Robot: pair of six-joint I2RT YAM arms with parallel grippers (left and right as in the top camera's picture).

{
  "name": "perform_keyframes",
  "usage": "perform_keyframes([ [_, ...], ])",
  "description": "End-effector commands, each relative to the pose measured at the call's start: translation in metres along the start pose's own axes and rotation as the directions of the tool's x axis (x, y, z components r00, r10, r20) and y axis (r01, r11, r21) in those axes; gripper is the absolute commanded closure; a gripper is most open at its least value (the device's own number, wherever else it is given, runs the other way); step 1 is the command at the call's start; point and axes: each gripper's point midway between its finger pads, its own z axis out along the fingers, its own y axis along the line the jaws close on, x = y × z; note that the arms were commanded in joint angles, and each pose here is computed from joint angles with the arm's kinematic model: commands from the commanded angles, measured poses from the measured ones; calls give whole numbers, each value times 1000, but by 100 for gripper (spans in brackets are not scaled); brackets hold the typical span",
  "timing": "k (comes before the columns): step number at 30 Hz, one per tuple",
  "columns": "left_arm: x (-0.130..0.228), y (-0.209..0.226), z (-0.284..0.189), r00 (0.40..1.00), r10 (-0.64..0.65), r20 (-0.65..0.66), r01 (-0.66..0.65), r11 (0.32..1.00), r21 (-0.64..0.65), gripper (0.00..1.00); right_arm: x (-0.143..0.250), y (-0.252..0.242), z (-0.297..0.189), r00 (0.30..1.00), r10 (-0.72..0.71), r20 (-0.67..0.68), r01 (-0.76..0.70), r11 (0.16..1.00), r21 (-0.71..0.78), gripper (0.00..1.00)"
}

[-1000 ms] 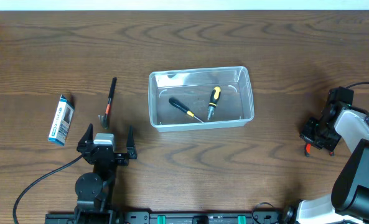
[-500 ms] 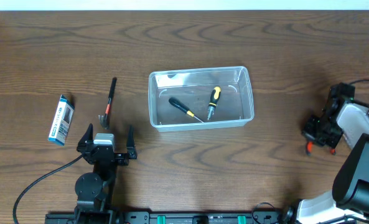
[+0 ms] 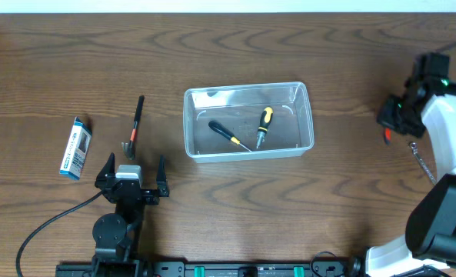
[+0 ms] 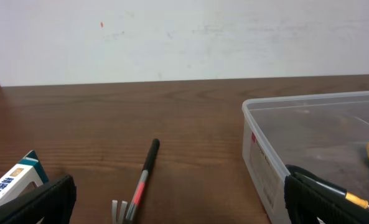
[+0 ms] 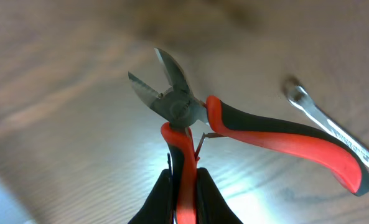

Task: Pack container
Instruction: 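Carry the pliers into the container and open the right gripper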

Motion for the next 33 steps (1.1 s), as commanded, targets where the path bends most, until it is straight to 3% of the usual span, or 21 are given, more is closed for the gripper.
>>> perform_keyframes([
  [1,17,3,1,999,-1,-51,1,1000,-15,2,-12,40,-22,993,-99,61,102,994,-46,98],
  [9,17,3,1,999,-1,-51,1,1000,-14,2,-2,139,-71,936,-305,176,329,934,-135,98],
  [17,17,3,1,999,-1,-51,1,1000,-14,2,39,219,-100,849,-457,264,513,834,-205,99],
  [25,17,3,1,999,-1,-51,1,1000,-14,2,74,255,-101,795,-539,278,600,766,-229,99],
  [33,17,3,1,999,-1,-51,1,1000,-14,2,104,275,-70,761,-616,204,649,729,-220,99],
])
